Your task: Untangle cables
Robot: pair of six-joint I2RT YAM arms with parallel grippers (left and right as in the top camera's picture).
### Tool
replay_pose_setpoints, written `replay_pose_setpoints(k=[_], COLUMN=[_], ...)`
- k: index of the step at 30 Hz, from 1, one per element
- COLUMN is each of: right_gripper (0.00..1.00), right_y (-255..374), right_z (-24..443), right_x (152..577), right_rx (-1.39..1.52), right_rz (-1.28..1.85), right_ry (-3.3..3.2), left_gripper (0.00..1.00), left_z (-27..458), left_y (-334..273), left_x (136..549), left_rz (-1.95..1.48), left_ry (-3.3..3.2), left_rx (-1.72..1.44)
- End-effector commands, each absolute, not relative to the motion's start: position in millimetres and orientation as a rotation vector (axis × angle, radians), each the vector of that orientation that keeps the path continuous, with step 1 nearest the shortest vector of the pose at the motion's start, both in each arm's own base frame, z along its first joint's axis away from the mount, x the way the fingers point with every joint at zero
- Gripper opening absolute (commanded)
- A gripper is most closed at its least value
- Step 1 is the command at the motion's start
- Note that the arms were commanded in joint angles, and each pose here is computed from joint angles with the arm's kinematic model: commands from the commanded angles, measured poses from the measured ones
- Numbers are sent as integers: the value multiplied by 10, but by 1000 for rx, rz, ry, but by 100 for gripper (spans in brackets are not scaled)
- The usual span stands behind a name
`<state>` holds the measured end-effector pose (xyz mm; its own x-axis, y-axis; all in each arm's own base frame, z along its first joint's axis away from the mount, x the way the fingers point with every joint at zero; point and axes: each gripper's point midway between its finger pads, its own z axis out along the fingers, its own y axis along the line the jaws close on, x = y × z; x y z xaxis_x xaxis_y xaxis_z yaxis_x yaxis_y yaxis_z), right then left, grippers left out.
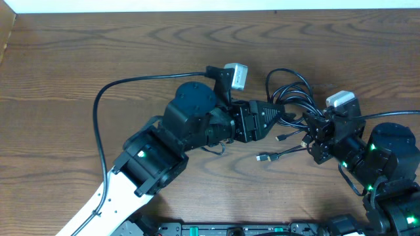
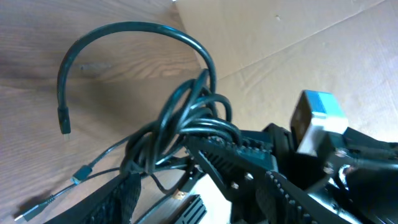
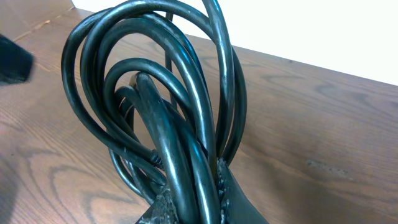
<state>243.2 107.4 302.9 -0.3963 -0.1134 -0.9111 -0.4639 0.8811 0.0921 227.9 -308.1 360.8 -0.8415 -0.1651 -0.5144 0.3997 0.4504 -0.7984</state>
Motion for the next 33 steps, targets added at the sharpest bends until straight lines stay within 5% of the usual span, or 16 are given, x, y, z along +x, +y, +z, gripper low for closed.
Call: replay_pose_setpoints(k=[1, 33], right_gripper=[1, 1], right_y=[1117, 1162], right_z=[3083, 3095], right_x=[2400, 2377], right_rx=[-448, -447], right_rz=[426, 469], right_ry=[1934, 1933], left_gripper=[63, 60], left_z=[3743, 3630], left_y=[-3139, -3285], left_x=[2269, 2448], left_rz=[-1446, -1425], left_ry=[2138, 2131], left_rx=[226, 237])
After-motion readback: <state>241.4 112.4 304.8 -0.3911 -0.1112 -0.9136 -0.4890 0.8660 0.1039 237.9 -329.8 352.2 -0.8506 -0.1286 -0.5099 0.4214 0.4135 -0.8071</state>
